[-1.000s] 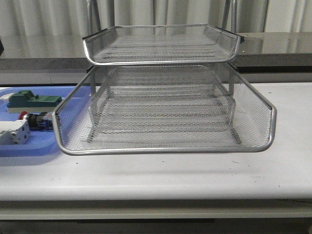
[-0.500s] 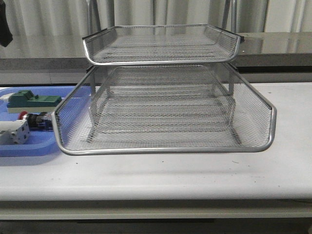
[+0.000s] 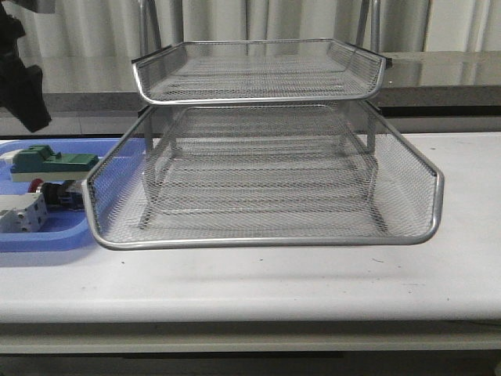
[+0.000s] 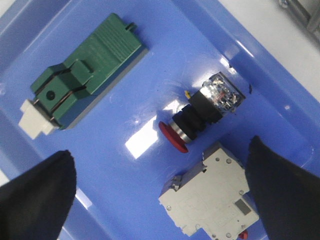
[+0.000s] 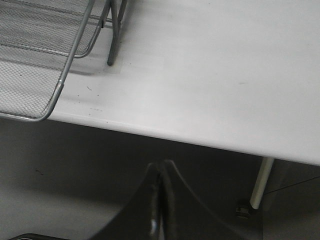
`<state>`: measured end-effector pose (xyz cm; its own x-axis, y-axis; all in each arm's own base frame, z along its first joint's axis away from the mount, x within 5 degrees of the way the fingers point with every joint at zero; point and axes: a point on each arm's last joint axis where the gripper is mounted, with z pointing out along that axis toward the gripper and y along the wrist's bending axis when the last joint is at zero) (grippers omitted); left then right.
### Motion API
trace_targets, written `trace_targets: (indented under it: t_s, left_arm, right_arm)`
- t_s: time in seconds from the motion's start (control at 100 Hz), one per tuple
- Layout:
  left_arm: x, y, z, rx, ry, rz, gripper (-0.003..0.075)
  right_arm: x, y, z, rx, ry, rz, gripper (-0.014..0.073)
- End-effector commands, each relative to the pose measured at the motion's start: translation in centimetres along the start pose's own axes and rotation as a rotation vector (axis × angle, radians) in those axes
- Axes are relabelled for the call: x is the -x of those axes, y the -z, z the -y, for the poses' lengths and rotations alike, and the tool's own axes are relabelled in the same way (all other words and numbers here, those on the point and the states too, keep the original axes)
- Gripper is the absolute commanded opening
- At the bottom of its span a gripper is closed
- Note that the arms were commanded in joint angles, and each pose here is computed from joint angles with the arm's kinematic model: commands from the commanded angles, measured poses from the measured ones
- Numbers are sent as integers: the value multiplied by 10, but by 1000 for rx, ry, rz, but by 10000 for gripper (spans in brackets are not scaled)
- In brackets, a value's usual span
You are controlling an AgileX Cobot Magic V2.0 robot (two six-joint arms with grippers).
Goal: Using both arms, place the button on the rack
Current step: 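Lower the left gripper over the red push button in the blue tray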
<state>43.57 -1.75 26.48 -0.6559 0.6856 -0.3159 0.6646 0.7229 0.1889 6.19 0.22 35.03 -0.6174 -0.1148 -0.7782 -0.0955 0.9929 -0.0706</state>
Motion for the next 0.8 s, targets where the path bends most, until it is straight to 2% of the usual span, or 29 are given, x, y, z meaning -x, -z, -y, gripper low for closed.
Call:
trace_targets:
  t_s: [0.0,0.33,0.79]
  left_arm:
    - [15,20,4,31,-67,75,661]
    - [33,-22,26,-24,-176,55,661]
    - [27,-65,26,-44,-206,-23,661]
  right_arm:
    - [12,7,2,-18,2,85,-71]
    - [12,7,2,-17,2,86,-71]
    - [12,7,2,-17,2,85,-71]
